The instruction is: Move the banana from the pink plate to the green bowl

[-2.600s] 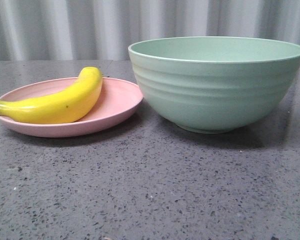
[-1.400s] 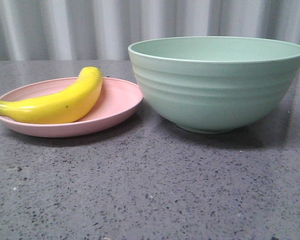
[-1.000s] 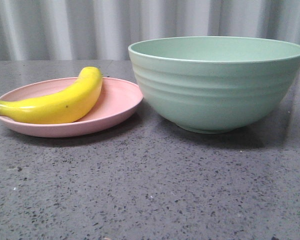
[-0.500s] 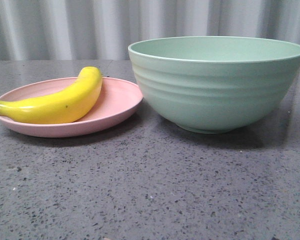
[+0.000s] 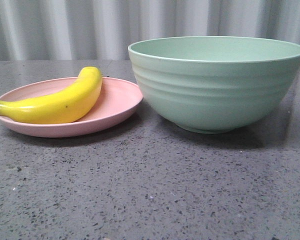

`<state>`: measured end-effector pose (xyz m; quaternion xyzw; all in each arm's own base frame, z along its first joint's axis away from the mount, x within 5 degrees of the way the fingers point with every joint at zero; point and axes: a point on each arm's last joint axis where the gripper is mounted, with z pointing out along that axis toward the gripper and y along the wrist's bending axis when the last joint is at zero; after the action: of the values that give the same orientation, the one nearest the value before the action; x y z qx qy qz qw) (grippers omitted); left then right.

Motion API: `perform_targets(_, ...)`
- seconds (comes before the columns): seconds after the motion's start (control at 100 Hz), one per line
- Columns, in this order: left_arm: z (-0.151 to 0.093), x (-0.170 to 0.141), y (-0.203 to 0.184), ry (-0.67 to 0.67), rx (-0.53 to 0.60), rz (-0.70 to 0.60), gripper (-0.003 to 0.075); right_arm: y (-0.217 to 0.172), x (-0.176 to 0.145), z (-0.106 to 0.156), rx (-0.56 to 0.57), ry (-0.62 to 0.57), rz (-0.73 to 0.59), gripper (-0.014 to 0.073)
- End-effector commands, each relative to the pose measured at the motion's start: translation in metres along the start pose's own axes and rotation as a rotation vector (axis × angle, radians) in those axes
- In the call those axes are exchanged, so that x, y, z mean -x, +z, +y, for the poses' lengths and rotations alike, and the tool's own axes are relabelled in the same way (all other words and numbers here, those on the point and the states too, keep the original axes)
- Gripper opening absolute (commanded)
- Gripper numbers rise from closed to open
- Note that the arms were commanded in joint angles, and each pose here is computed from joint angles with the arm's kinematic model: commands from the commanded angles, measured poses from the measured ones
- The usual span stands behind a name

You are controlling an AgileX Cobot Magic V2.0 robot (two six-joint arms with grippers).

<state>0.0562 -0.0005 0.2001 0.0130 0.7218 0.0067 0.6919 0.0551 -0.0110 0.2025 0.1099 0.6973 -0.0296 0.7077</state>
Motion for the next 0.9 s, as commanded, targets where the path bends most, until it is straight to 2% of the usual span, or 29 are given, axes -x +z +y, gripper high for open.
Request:
perform_targets(0.0,0.0,0.006,-0.002,-0.004,0.004,-0.104,-0.002,-0.001,0.0,-0.001,-0.001,-0.005,-0.064,-0.0062)
perform_targets(0.24,0.0,0.011,-0.003,-0.027,0.004,-0.149,-0.002,-0.001,0.0,-0.001,-0.001,-0.003,-0.064,-0.0062)
perform_targets(0.28,0.001,0.014,-0.003,-0.037,0.003,-0.157,-0.002,-0.001,0.001,0.0,0.001,0.038,-0.069,-0.0062)
perform_targets(0.35,0.001,0.021,-0.005,-0.033,0.004,-0.176,-0.002,-0.001,0.005,0.001,0.006,0.097,-0.056,-0.0062)
perform_targets(0.52,0.001,0.043,-0.006,-0.058,0.001,-0.193,-0.002,0.002,0.02,0.003,0.004,0.095,0.008,-0.0062)
perform_targets(0.63,0.002,0.063,-0.004,-0.058,0.001,-0.202,-0.0021,0.01,0.031,0.004,-0.013,0.036,0.141,-0.0061)
perform_targets(0.75,0.002,0.08,0.005,-0.058,0.002,-0.183,-0.002,0.024,0.043,0.006,-0.028,0.036,0.31,-0.0061)
perform_targets(0.89,0.003,0.092,0.018,-0.058,0.008,-0.208,-0.002,0.041,0.06,0.008,-0.032,0.037,0.332,-0.0062)
